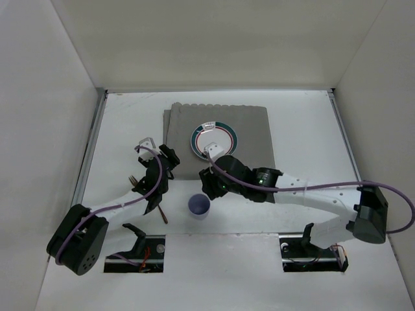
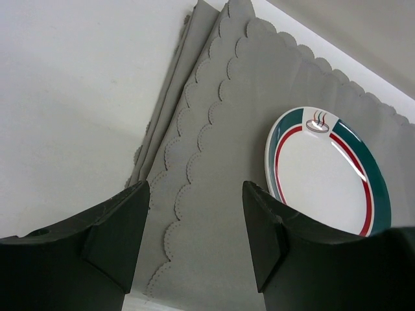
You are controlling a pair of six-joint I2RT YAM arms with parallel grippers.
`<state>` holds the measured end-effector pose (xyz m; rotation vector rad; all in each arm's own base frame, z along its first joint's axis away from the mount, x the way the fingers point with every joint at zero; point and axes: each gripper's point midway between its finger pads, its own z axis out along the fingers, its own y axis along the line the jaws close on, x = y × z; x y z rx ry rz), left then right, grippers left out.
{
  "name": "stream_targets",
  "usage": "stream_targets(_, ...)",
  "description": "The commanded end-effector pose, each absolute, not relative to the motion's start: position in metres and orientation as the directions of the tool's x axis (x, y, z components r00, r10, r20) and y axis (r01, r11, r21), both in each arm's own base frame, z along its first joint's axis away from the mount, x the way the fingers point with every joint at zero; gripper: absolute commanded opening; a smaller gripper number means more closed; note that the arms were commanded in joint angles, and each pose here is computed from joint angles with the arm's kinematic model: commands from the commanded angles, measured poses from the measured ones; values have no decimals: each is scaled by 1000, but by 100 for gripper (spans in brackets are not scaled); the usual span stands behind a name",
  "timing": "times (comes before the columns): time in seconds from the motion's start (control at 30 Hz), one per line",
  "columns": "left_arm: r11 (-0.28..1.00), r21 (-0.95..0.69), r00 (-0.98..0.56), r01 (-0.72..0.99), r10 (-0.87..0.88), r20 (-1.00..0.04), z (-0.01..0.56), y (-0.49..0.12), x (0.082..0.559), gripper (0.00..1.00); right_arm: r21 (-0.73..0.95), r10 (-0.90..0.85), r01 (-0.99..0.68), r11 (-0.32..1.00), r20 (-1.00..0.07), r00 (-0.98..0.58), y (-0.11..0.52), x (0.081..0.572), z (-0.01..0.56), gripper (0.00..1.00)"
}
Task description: Set the dinner table for one person
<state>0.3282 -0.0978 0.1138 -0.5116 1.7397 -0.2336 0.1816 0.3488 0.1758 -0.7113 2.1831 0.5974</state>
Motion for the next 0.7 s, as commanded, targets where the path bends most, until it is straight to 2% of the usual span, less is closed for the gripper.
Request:
stream_targets(0.0,861,-467,-92,-204,-491,-866,131,-95,332,57,101,-395,-681,726,-749,-532,350,178,167,56)
stream_targets(0.2,860,-469,-99,-202,-495,-863,129,-96,333,57,135,-433,-706,695,-705,-562,367,165,142,54)
stream_targets(0.27,862,-463,-107,-206,-490,-865,126,-96,333,57,137,-439,-701,700,-691,-574,370,165,133,44)
stream_targets(0.37,861,-469,-103,-195,-494,-863,129,-99,332,57,132,-434,-696,706,-696,-572,375,170,130,19)
stream_targets(0.4,860,-471,-98,-198,-495,-863,130,-97,332,57,134,-423,-691,711,-703,-572,377,172,134,13)
stream_targets(0.47,859,-469,-97,-206,-495,-864,129,-95,333,57,158,-372,-679,717,-737,-564,381,177,154,11)
stream_targets(0.57,860,-470,-100,-199,-495,-863,129,-96,331,57,221,-218,-627,747,-809,-545,373,216,198,11)
stream_targets(0.67,859,-472,-97,-197,-496,-863,130,-97,332,57,263,-38,-496,828,-855,-517,337,288,232,11)
